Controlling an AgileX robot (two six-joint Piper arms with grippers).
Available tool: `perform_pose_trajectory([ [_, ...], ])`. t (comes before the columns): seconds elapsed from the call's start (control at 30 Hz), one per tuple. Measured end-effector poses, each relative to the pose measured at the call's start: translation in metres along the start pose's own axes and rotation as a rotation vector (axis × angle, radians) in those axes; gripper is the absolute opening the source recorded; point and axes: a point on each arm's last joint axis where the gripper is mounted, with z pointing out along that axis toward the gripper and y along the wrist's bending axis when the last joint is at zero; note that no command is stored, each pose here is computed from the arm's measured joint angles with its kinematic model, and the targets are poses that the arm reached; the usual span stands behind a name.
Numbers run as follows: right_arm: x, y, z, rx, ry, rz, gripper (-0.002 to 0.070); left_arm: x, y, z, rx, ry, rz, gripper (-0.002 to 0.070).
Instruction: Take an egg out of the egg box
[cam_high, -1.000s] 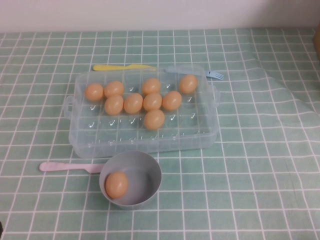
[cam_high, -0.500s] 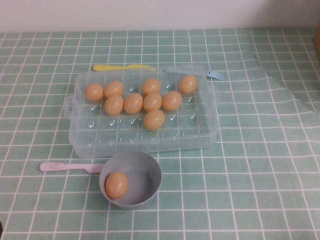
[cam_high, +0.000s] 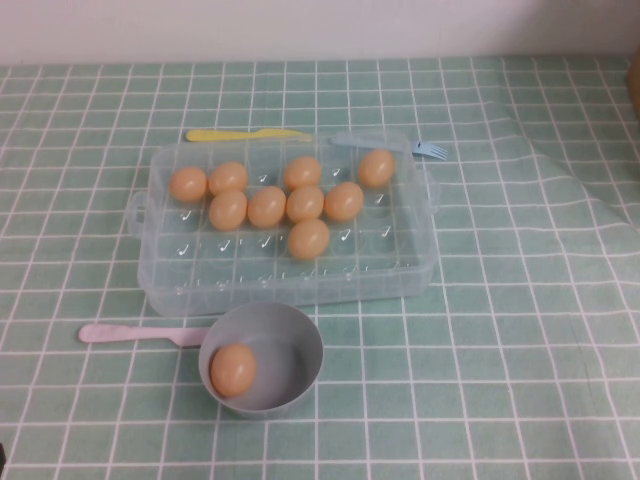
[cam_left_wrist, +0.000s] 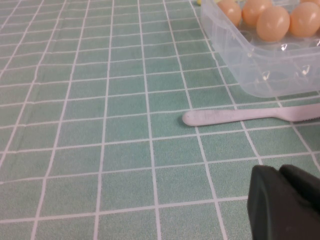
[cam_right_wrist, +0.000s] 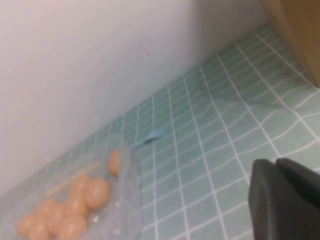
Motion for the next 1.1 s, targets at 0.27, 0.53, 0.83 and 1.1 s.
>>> perform_pose_trajectory([
  [0.27,-0.008,0.002,0.0,-0.028,-0.088,0.164,-0.0017,0.0,0.0,0.0,0.0,0.0,0.0,-0.0004],
  [0.53,-0.018,0.02,-0.004,-0.069,0.023,0.154,-0.0017,0.0,0.0,0.0,0.0,0.0,0.0,-0.0004],
  [0.83,-0.05,0.058,0.022,0.054,0.538,-0.063,-0.0017,0.0,0.0,0.0,0.0,0.0,0.0,-0.0004],
  [1.1,-0.075,0.075,0.083,0.078,0.89,-0.203,-0.0017,0.0,0.0,0.0,0.0,0.0,0.0,-0.0004],
])
